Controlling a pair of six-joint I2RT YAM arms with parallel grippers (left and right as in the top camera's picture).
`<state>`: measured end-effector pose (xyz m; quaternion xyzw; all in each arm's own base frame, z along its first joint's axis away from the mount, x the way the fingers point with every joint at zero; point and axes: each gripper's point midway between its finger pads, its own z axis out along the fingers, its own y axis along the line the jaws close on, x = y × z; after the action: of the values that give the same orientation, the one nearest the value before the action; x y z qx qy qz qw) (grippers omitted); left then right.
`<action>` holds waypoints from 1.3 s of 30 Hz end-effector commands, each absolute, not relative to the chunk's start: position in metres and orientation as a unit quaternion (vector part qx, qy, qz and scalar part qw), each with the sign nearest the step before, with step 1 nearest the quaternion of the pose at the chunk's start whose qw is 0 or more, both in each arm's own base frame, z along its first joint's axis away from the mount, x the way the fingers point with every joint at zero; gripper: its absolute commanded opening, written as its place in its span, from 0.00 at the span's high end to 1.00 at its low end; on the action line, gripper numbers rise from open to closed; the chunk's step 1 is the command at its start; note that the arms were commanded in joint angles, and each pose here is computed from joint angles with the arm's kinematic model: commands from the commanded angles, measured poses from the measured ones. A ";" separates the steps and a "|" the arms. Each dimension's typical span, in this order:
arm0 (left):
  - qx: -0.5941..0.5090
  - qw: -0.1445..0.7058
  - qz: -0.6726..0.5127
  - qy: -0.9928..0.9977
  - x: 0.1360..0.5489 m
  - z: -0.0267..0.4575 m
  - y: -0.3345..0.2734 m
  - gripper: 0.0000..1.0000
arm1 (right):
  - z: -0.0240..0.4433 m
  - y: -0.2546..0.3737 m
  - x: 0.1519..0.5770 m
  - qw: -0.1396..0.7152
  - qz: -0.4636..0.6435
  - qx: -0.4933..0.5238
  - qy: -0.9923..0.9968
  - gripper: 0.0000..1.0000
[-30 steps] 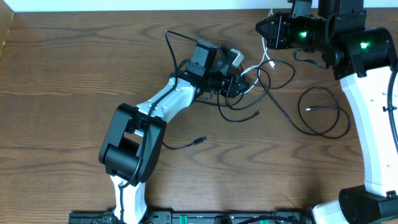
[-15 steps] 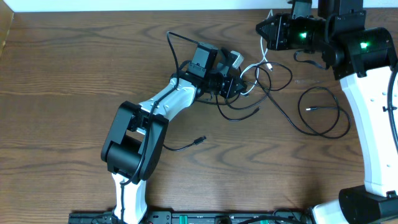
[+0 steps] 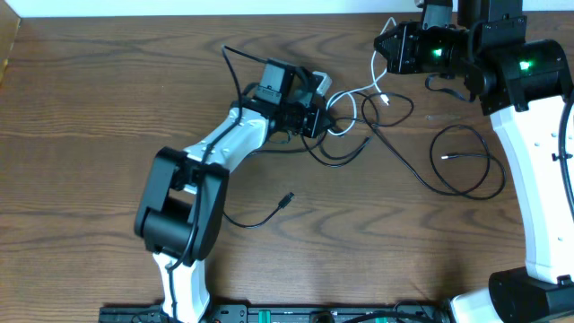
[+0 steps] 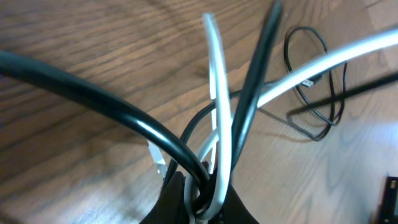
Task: Untangle cables
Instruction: 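Hold cables with left gripper while right gripper pulls white cable rightward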
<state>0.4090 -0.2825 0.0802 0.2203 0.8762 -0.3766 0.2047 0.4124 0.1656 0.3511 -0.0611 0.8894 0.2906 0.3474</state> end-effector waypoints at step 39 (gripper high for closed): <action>0.131 0.250 -0.193 0.940 0.375 0.174 -0.182 0.92 | 0.165 0.031 0.463 0.154 0.136 0.101 0.974 0.99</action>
<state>0.3726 -0.1885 0.1817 0.1512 0.9323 -0.2008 0.2599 0.4608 0.0312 0.1776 0.1080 0.9703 0.1402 0.1650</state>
